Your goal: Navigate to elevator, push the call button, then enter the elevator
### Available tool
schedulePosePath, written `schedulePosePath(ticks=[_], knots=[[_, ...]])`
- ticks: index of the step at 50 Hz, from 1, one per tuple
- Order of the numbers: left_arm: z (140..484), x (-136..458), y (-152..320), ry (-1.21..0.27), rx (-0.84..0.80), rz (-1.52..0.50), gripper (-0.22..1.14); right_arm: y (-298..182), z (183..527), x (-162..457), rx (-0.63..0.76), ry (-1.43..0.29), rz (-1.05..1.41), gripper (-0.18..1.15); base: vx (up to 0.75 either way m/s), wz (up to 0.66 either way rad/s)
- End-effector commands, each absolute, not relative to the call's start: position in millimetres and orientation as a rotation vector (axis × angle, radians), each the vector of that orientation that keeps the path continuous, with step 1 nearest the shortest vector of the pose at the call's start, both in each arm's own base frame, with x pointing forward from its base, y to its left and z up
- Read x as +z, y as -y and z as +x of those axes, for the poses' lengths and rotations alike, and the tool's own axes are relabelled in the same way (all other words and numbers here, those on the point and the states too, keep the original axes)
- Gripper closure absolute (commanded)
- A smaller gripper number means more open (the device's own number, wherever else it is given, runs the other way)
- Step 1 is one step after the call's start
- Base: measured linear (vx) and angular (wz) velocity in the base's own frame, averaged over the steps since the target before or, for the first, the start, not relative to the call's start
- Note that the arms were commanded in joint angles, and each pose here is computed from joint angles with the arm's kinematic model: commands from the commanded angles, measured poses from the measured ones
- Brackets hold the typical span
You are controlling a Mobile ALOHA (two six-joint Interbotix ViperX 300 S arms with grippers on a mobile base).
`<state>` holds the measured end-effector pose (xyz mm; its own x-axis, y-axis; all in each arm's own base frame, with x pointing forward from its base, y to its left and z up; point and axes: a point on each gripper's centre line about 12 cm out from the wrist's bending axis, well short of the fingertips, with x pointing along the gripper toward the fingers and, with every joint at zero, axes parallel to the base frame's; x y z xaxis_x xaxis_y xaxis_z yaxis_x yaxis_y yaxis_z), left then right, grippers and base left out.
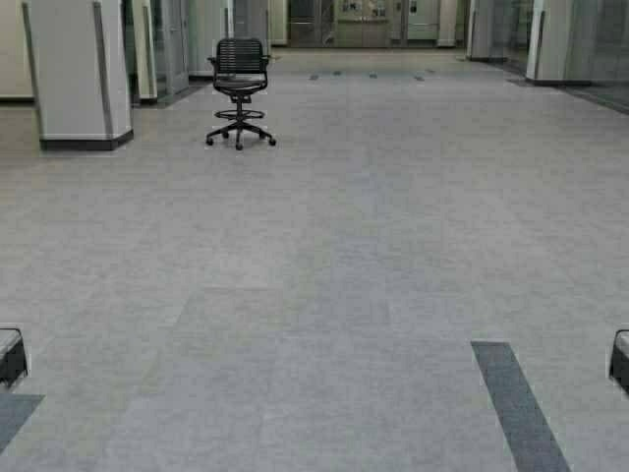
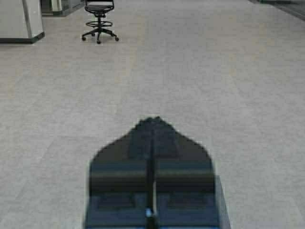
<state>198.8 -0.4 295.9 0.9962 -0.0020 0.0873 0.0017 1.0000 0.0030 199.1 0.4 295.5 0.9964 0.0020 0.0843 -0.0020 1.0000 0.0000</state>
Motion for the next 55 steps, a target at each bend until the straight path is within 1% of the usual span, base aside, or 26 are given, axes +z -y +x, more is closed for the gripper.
schedulePosePath(ticks=[1, 8, 20, 29, 34, 55], knots=[[197.7, 294.7, 1.7, 0.089, -0.010, -0.029, 0.94, -0.6, 200.2, 289.6, 0.003, 0.069, 0.011, 0.93, 0.00, 0.00], [199.5, 297.4, 1.7, 0.090, -0.011, -0.049, 0.89, -0.7, 200.5, 290.7, 0.004, 0.075, 0.009, 0.92, 0.00, 0.00], [199.8, 297.9, 1.8, 0.092, -0.011, -0.045, 0.89, -0.8, 201.1, 294.1, 0.005, 0.086, 0.002, 0.92, 0.02, -0.02], [199.4, 297.1, -7.1, 0.098, 0.033, -0.055, 0.89, -0.9, 203.3, 295.3, 0.005, 0.094, -0.001, 0.92, 0.09, -0.05], [199.2, 297.0, -8.0, 0.101, 0.038, -0.053, 0.89, -1.0, 205.8, 292.3, 0.006, 0.080, -0.006, 0.92, 0.19, -0.05], [198.9, 298.7, -7.8, 0.119, 0.035, -0.047, 0.89, -1.1, 202.9, 304.6, 0.007, 0.121, -0.002, 0.92, 0.29, -0.08]])
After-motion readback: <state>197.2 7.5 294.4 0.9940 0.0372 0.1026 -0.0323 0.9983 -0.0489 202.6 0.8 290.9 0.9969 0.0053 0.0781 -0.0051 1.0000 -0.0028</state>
